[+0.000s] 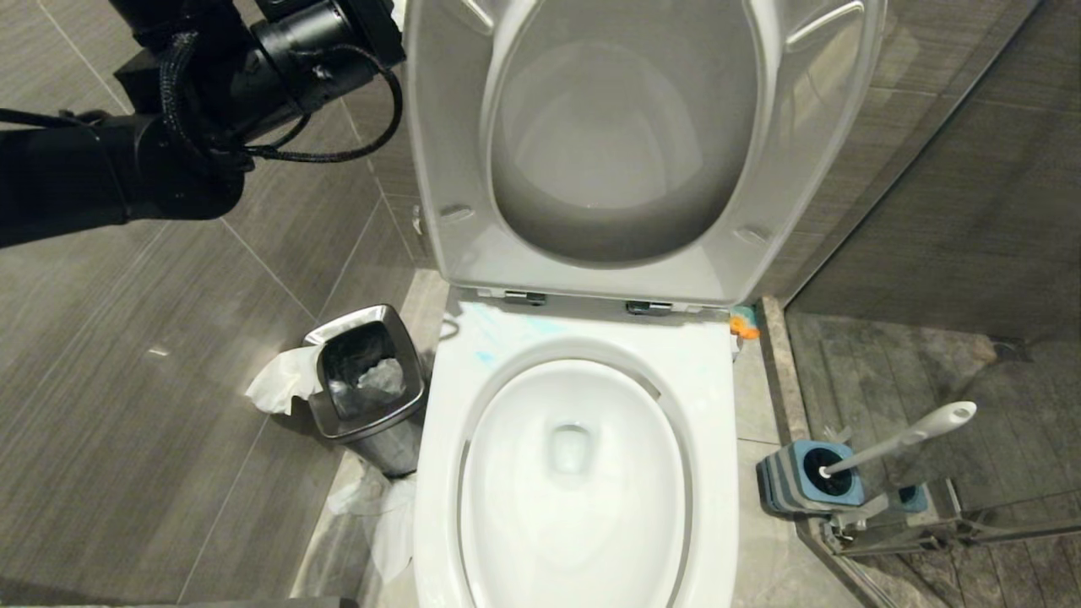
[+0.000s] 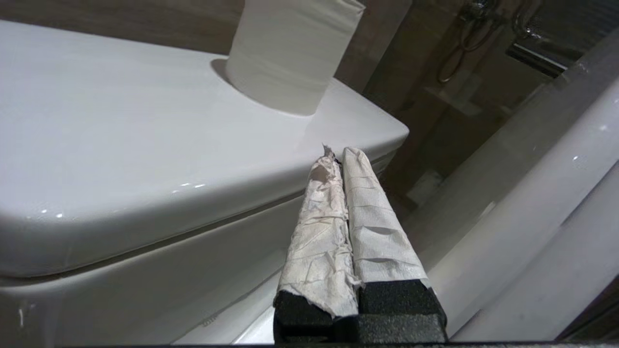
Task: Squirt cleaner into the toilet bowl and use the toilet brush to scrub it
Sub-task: Close the toilet lid
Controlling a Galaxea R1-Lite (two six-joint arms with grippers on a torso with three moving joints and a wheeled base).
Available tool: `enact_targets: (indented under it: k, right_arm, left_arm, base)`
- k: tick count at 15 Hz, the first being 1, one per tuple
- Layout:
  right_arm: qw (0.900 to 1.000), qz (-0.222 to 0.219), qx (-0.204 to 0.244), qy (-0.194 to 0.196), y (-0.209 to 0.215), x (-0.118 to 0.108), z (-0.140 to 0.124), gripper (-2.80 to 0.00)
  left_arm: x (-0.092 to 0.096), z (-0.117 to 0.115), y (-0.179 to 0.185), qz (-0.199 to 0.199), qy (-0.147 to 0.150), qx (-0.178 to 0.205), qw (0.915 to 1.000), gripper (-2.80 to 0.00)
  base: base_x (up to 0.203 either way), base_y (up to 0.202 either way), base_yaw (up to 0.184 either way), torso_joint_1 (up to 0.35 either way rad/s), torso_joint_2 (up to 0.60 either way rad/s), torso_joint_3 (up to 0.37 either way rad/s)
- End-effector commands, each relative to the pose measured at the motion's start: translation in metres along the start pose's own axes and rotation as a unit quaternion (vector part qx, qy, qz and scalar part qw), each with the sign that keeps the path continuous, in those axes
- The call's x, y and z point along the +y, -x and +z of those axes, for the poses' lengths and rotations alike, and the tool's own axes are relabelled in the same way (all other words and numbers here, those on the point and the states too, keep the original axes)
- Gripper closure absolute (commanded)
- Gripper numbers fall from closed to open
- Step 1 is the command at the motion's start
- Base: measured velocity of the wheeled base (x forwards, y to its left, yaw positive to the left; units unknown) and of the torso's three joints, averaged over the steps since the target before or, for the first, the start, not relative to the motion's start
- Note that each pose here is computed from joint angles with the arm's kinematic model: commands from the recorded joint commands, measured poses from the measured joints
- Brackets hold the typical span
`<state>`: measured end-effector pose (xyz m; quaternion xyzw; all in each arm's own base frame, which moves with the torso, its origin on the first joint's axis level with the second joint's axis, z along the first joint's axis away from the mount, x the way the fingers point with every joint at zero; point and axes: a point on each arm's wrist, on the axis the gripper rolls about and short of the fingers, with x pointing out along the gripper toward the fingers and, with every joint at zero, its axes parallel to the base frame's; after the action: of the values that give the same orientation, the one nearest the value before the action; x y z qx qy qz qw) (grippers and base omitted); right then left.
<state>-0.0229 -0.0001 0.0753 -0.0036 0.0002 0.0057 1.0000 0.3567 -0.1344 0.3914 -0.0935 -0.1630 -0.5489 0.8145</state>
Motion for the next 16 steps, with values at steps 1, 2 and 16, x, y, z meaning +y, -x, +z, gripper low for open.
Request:
enact_targets:
  k: [1, 2, 16]
  right_arm:
    - [1.0, 0.0, 0.001, 0.0, 0.0, 0.0, 0.0, 0.0]
    - [1.0, 0.0, 0.001, 0.0, 0.0, 0.0, 0.0, 0.0]
    - [1.0, 0.0, 0.001, 0.0, 0.0, 0.0, 0.0, 0.0]
  left_arm:
    - [-0.004, 0.005, 0.001, -0.003, -0.002, -0.005, 1.0, 0.0]
    - [-0.003, 0.004, 0.0, -0.002, -0.001, -0.004, 1.0, 0.0]
    - [-0.009, 0.003, 0.019, 0.02, 0.019, 0.019, 0.9994, 0.0]
  base:
    - [0.0, 0.0, 0.0, 0.0, 0.0, 0.0]
    - [0.0, 0.0, 0.0, 0.0, 0.0, 0.0]
    - [0.0, 0.0, 0.0, 0.0, 0.0, 0.0]
